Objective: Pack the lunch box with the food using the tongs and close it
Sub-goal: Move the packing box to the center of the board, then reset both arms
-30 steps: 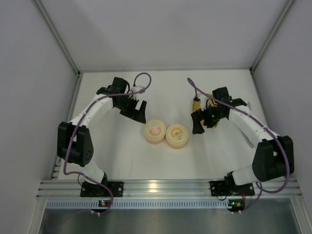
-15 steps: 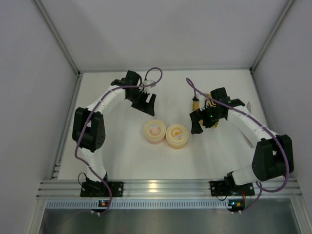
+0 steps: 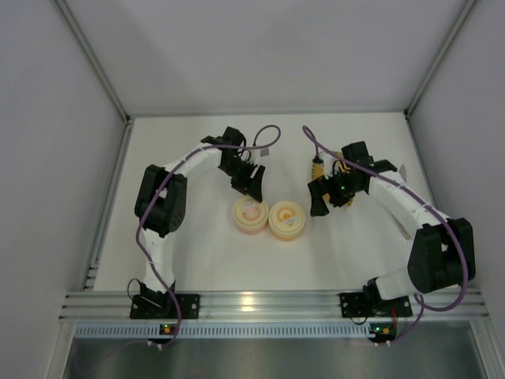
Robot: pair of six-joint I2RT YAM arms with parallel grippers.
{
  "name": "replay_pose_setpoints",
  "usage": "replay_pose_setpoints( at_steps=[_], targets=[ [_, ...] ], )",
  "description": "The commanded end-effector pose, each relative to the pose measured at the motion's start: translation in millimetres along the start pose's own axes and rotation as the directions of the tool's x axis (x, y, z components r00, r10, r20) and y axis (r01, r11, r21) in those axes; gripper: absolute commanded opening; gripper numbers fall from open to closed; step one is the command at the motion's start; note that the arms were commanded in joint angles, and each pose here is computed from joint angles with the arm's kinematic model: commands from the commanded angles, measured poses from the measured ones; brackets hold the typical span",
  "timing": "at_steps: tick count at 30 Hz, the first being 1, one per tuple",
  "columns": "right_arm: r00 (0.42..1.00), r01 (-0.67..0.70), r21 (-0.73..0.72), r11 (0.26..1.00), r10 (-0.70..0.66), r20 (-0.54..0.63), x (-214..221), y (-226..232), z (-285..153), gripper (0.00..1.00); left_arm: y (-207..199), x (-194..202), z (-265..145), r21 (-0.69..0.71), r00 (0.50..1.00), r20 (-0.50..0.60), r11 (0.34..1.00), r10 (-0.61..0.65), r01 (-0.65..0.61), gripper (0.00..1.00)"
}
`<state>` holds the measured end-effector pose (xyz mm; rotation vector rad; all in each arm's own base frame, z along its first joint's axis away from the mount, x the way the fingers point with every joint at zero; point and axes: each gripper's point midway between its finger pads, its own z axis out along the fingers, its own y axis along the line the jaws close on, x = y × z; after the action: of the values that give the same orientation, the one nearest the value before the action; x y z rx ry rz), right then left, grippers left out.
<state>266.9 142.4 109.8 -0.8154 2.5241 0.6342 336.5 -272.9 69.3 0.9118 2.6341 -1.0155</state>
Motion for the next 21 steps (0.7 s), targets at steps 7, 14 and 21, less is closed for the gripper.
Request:
replay_pose_setpoints(
  at_steps=[7, 14, 21],
  targets=[
    [0.999, 0.006, 0.000, 1.000, -0.006, 0.052, -13, 0, -8, 0.99, -23, 50, -19, 0.044, 0.999, -0.041, 0.999, 0.026, -0.024, 0.54],
    [0.996, 0.007, -0.009, 1.000, -0.006, 0.094, -26, 4, -15, 0.99, -19, 37, -41, -0.024, 0.999, 0.027, 0.999, 0.022, -0.022, 0.90],
    [0.979, -0.006, 0.016, 1.000, 0.002, 0.203, -55, 0, -47, 0.99, -17, -12, -139, -0.108, 0.960, 0.277, 0.994, 0.047, -0.018, 0.98]
  ],
)
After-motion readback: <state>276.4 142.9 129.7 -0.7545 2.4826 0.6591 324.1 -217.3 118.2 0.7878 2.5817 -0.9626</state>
